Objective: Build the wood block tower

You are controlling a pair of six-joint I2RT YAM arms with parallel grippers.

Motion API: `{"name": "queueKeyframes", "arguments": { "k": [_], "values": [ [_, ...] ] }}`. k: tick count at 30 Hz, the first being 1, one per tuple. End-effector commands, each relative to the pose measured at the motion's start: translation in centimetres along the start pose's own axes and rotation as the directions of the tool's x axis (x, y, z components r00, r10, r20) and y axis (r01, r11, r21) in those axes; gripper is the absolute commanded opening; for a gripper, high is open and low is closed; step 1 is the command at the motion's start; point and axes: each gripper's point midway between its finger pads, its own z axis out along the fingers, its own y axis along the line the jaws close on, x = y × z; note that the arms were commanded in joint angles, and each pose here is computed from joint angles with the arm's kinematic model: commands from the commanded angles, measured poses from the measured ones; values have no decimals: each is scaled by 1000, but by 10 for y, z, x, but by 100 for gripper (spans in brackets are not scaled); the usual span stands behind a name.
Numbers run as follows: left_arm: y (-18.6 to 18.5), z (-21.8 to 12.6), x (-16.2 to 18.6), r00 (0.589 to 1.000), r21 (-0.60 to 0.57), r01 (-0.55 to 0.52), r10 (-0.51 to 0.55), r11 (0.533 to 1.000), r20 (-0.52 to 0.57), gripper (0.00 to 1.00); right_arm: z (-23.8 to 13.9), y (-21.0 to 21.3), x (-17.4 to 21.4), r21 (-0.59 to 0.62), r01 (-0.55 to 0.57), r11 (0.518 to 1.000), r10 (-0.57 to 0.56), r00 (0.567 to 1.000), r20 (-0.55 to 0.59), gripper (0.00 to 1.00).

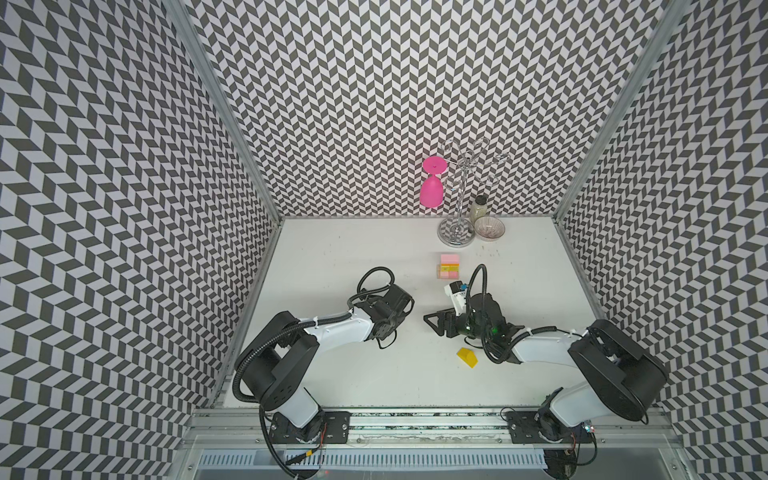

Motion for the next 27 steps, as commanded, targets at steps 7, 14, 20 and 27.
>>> {"name": "queueKeyframes", "arguments": {
  "k": [7, 14, 20, 27],
  "values": [
    [10, -3, -5, 999, -53, -31, 32, 998, 17, 92, -8, -1, -14, 36, 68, 997, -70, 995, 68, 72],
    [-21, -44, -27, 995, 60, -63, 58, 996, 86, 100, -3, 8, -4, 65, 132, 989, -135, 989, 59, 77],
    [3, -102, -86, 941, 129, -32, -14, 991, 339, 100, 17, 33, 11, 94, 216, 972, -219, 975, 20, 78],
    [60, -132, -154, 789, 127, -153, 44, 980, 612, 100, 47, 36, 27, 162, 257, 953, -255, 966, -35, 76]
  ]
}}
